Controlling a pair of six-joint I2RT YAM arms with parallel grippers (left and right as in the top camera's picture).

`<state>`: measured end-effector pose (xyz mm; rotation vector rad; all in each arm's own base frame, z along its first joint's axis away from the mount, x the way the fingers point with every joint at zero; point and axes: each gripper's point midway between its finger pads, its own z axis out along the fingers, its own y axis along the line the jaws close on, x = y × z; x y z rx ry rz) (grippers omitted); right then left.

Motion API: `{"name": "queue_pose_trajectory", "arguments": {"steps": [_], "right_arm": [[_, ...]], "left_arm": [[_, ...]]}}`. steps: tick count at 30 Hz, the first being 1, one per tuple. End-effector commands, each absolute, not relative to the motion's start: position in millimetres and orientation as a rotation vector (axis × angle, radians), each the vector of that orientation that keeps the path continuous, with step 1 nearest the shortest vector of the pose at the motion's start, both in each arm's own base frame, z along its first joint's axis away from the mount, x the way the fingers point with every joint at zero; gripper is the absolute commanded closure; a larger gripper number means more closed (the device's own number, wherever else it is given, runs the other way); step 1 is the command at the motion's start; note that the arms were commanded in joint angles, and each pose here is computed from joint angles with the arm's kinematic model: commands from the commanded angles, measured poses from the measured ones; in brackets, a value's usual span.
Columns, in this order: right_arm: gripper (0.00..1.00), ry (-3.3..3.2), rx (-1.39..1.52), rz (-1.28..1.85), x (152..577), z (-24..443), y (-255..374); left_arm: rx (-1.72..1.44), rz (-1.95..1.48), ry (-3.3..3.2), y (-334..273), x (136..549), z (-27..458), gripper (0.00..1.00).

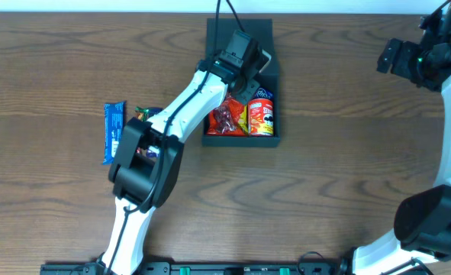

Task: Pack container
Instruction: 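Lower the Eclipse box into the box's back corner and release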

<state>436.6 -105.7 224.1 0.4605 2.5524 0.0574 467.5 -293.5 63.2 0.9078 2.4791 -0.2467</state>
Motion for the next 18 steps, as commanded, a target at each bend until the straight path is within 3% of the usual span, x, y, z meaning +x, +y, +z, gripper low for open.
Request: {"name": "queue_pose_trajectory", "arguments": {"steps": [1,18], "right_arm": [[0.01,2.548,0.444,0.046,434.9,228.9,-106.8],[0.01,2.540,0.442,0.045,436.7,230.0,-107.3]], "left_arm": [[0.873,-0.221,2.548,-289.4,464.1,34.9,0.94],[0.835,-0.358,2.545,-314.7,455.4,38.7,0.94]]}}
